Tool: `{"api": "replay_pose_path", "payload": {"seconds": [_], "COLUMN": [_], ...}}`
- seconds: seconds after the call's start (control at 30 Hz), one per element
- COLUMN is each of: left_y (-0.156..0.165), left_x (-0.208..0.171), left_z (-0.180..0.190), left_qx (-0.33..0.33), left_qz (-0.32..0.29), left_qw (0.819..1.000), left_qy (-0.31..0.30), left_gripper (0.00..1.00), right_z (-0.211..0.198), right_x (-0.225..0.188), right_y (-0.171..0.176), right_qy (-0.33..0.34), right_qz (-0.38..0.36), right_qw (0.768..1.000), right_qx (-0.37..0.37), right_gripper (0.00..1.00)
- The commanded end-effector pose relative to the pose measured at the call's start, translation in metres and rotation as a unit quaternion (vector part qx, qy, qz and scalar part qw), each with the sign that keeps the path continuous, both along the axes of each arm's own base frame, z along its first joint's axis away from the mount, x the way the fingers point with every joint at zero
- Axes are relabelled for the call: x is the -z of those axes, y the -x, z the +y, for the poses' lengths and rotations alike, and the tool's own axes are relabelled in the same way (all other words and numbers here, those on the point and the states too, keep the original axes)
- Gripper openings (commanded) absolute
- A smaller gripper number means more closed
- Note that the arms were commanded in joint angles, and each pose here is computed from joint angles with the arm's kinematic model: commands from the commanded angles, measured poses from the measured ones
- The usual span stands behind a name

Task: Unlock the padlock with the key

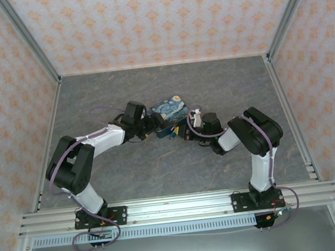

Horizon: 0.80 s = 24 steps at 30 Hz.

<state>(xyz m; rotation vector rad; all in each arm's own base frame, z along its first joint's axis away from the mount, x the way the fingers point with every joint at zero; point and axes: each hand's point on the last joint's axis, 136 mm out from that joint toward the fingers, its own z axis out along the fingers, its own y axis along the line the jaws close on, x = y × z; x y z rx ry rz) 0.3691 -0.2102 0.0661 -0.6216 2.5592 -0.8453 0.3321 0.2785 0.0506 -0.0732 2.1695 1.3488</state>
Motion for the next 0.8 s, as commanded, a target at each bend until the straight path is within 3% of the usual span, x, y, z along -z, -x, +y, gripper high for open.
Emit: {"api": "replay_pose_path", "payload": {"seconds": [0.0, 0.77], "left_y": [0.028, 0.031], "left_x": [0.027, 0.026], "left_z": [0.013, 0.015], "left_qx": [0.002, 0.001], "left_qz": [0.057, 0.056], "left_qw": [0.997, 0.997], "left_qy": [-0.046, -0.046], "left_gripper": [0.78, 0.78], "right_z": [-0.006, -0.024], "right_x": [-0.026, -0.043], "right_y": [-0.015, -0.031], "right_qy": [-0.026, -0.035], "right_qz": [-0.049, -0.060], "right_qw": [0.998, 0.996], "right_qx": [0.026, 0.061], "right_gripper": [0.00, 0.00]}}
